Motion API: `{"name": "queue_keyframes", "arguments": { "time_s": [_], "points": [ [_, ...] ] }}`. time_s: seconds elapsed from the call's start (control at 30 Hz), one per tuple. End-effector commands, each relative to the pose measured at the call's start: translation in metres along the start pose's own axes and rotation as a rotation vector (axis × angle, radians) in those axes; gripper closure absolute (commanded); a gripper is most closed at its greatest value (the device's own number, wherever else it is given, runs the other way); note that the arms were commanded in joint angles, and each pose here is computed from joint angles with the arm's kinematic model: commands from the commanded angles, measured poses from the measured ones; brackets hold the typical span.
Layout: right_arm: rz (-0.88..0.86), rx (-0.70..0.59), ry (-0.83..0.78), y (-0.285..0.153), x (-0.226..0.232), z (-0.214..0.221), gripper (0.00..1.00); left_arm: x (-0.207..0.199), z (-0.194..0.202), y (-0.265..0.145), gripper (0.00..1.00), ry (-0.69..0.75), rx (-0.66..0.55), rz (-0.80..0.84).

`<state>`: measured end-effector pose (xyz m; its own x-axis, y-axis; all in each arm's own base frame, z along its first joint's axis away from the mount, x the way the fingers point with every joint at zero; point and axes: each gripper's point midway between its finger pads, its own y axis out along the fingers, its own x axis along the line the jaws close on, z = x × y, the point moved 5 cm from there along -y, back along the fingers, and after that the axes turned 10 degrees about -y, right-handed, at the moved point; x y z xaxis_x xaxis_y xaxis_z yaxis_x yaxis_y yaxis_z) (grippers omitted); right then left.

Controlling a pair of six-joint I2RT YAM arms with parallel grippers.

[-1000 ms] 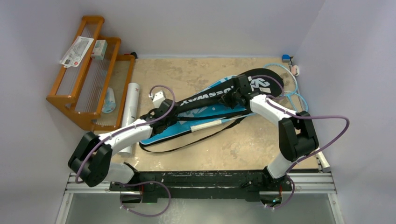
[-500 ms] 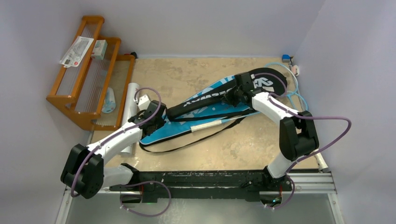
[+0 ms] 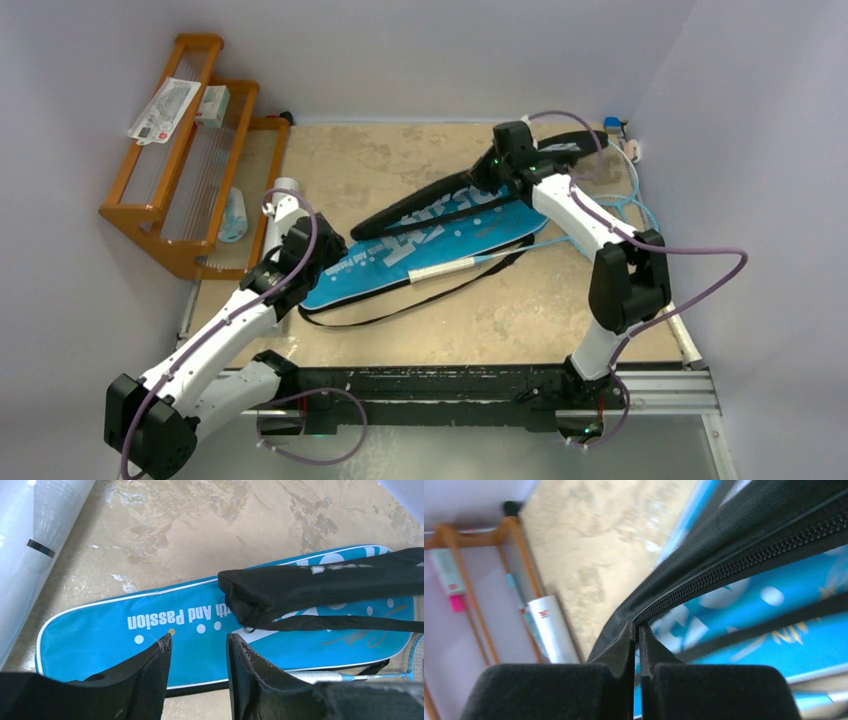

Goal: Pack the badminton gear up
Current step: Place the racket bag at the center of the board.

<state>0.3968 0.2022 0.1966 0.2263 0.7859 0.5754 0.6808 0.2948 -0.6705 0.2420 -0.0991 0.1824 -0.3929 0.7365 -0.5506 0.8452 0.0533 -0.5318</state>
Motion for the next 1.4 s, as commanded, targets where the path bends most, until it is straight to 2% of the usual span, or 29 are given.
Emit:
{"name": "queue_keyframes", "arguments": {
  "time_s": [0.0,0.1,0.17,0.2,0.23,0.27,0.33,0.4,0.43,0.47,0.5,0.63,0.73,0.8,0.93,1.07,1.23,1.37],
  "points": [
    [-0.318,-0.115,-0.19,-0.01,0.085,-0.041,1.0,-0.003,-0.009,-0.001,0.59,0.034,-0.038,0.007],
    [-0.509,-0.096,-0.284,0.002,0.117,-0.044,1.0,-0.003,-0.007,0.0,0.59,0.044,-0.027,0.014],
    [-0.671,-0.158,-0.336,0.006,0.135,-0.047,1.0,-0.002,-0.004,0.002,0.59,0.045,-0.022,0.013],
    [-0.696,-0.192,-0.329,0.013,0.137,-0.05,1.0,-0.001,-0.003,0.003,0.59,0.046,-0.02,0.012],
    [-0.688,-0.205,-0.309,0.024,0.137,-0.052,0.95,-0.001,-0.002,0.004,0.59,0.049,-0.017,0.011],
    [-0.697,-0.195,-0.3,0.033,0.14,-0.052,0.84,-0.001,-0.002,0.005,0.59,0.051,-0.014,0.008],
    [-0.758,-0.177,-0.352,0.049,0.146,-0.049,0.72,-0.001,-0.001,0.006,0.59,0.059,-0.009,0.006],
    [-0.802,-0.18,-0.351,0.053,0.151,-0.049,0.46,-0.002,0.0,0.007,0.59,0.067,-0.005,0.003],
    [-0.804,-0.192,-0.347,0.051,0.152,-0.051,0.25,-0.002,0.0,0.008,0.58,0.071,-0.005,0.001],
    [-0.792,-0.213,-0.359,0.047,0.153,-0.054,0.13,-0.002,0.0,0.009,0.58,0.076,-0.003,-0.001],
    [-0.775,-0.226,-0.365,0.043,0.151,-0.055,0.1,-0.001,0.001,0.01,0.58,0.083,-0.003,-0.005],
    [-0.694,-0.19,-0.327,0.026,0.122,-0.042,0.1,-0.005,0.005,0.014,0.58,0.13,0.02,0.024],
    [-0.562,-0.165,-0.263,0.019,0.091,-0.037,0.16,-0.019,0.017,0.019,0.58,0.209,0.1,0.132],
    [-0.456,-0.13,-0.242,0.016,0.071,-0.031,0.17,-0.03,0.026,0.021,0.55,0.26,0.166,0.215],
    [-0.327,-0.075,-0.238,0.007,0.033,-0.019,0.22,-0.042,0.045,0.026,0.44,0.311,0.275,0.319],
    [-0.251,-0.049,-0.241,-0.012,-0.005,-0.007,0.29,-0.047,0.055,0.033,0.43,0.321,0.33,0.341],
    [-0.118,-0.036,-0.286,-0.039,-0.055,0.015,0.32,-0.066,0.083,0.024,0.42,0.378,0.48,0.563],
    [-0.017,-0.067,-0.298,-0.058,-0.089,0.03,0.39,-0.066,0.11,0.031,0.4,0.514,0.541,0.487]
  ]
}}
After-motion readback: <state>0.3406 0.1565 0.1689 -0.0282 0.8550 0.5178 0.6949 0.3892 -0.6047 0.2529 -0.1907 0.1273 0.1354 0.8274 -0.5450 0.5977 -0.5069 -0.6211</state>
